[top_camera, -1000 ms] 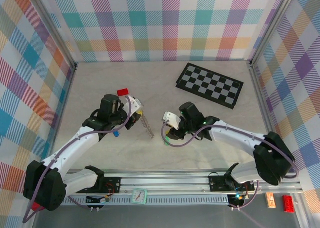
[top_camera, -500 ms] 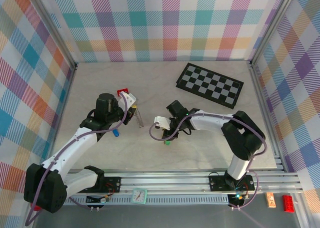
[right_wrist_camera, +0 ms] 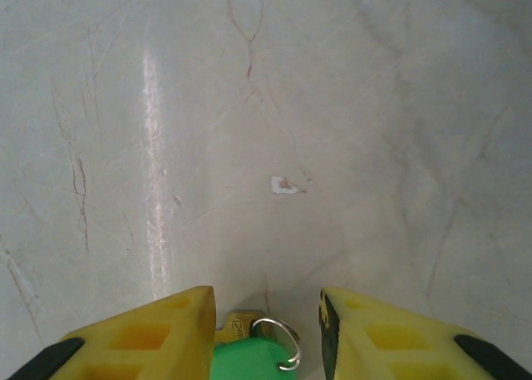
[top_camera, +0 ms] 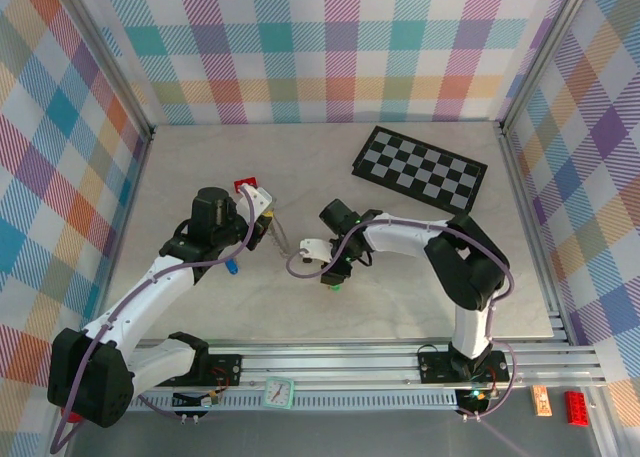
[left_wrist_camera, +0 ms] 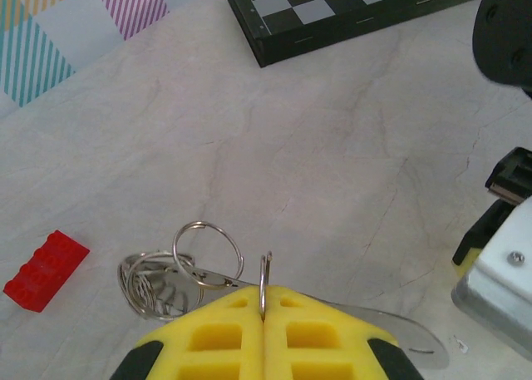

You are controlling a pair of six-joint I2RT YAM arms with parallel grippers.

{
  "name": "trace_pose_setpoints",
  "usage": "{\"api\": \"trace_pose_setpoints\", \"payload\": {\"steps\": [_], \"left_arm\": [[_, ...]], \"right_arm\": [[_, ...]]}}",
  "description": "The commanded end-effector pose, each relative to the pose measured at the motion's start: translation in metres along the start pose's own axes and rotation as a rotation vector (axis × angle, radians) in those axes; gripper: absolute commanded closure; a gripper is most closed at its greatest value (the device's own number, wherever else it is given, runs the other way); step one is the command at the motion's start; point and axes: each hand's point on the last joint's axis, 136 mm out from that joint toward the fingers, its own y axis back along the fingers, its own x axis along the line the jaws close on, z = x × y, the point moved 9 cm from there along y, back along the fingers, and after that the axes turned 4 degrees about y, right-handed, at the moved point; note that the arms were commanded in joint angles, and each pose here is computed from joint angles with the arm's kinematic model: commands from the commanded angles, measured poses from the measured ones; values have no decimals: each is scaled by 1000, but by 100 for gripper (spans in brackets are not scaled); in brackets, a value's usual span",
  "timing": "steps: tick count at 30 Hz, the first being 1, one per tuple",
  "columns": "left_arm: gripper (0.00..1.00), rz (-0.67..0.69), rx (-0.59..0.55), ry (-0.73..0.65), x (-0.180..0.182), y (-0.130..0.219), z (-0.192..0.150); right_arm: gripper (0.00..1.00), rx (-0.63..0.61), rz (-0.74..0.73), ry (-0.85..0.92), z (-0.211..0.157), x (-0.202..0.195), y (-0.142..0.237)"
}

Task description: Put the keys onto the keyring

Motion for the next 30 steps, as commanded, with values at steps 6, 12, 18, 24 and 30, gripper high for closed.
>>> {"api": "trace_pose_setpoints", "payload": {"steps": [6, 12, 18, 24, 30], "left_arm": [[100, 30, -71, -22, 3, 8, 11], [100, 33, -72, -25, 3, 9, 11], [100, 28, -72, -25, 3, 8, 11], [100, 9, -62, -27, 2, 7, 10], [100, -6, -52, -26, 1, 5, 9]], "right_arm": [[69, 67, 17, 44, -3, 1, -1], [86, 102, -6, 59, -6, 5, 9], [96, 140, -38, 43, -13, 10, 20], [100, 135, -85, -44, -14, 9, 34], [100, 148, -105, -400, -6, 3, 45]]}}
